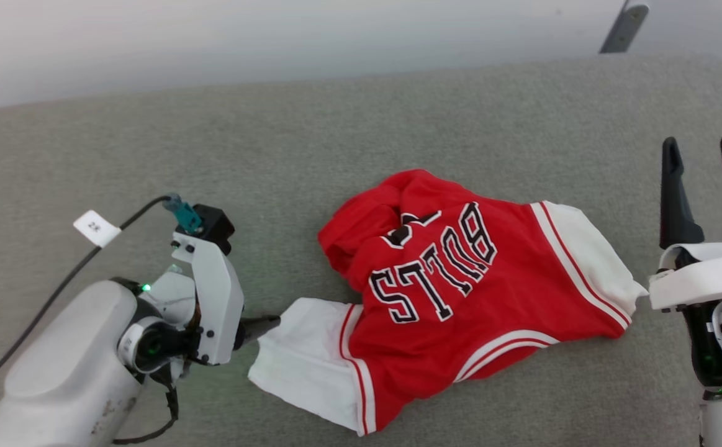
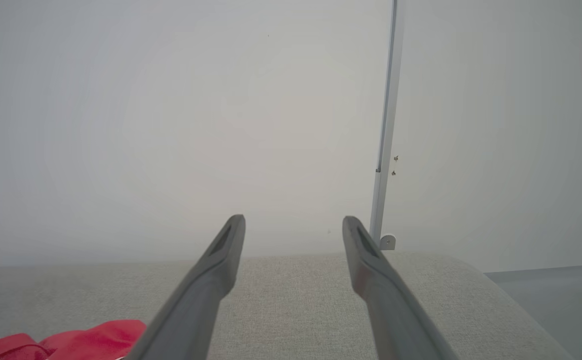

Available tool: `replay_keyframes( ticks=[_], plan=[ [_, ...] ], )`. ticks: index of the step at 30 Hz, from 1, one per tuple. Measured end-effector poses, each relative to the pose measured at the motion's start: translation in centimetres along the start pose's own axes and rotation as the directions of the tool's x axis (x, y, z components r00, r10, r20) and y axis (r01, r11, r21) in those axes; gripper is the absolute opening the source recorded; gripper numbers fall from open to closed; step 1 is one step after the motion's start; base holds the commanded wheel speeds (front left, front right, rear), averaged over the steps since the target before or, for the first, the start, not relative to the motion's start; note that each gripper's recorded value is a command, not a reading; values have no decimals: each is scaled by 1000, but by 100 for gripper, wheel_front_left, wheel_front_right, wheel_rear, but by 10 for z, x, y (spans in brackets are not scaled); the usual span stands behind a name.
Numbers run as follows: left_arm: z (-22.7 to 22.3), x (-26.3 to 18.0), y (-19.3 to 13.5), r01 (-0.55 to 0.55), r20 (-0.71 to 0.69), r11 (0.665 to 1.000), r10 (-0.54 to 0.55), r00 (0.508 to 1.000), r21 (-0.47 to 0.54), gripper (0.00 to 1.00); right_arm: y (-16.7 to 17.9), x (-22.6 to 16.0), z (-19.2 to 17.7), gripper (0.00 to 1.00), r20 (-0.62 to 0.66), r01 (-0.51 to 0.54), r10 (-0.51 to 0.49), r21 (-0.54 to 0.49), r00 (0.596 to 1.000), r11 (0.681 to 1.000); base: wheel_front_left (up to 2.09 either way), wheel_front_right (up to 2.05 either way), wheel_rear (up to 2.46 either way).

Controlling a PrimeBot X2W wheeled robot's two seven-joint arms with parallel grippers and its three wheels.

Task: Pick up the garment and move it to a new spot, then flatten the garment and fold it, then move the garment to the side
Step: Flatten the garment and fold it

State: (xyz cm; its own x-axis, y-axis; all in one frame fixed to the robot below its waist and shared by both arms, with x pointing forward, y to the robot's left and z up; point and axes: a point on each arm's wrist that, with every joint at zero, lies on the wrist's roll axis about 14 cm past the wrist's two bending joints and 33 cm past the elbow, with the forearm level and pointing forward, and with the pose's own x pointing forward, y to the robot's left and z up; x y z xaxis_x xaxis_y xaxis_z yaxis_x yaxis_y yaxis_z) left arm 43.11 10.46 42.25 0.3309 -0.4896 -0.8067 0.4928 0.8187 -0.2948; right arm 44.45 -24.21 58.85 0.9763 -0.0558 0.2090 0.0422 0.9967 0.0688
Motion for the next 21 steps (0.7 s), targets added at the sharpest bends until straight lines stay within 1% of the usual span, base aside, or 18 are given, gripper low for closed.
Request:
replay_keyframes(
  ticks=[8, 13, 21],
  plan=[
    [-7, 28, -6, 53, -73, 999, -53, 996, -7, 100, -10, 0, -11, 100, -20, 34, -34, -10, 999, 999, 0, 0, 0],
    [-5, 39, -5, 76, -90, 997, -78, 993, -17, 100, -18, -3, -19, 100, -38, 62, -62, -17, 997, 998, 0, 0, 0],
    [-6, 39, -14, 99, -154, 995, -101, 983, -16, 100, -26, -7, -23, 100, -46, 88, -89, -25, 995, 996, 0, 0, 0]
  ],
)
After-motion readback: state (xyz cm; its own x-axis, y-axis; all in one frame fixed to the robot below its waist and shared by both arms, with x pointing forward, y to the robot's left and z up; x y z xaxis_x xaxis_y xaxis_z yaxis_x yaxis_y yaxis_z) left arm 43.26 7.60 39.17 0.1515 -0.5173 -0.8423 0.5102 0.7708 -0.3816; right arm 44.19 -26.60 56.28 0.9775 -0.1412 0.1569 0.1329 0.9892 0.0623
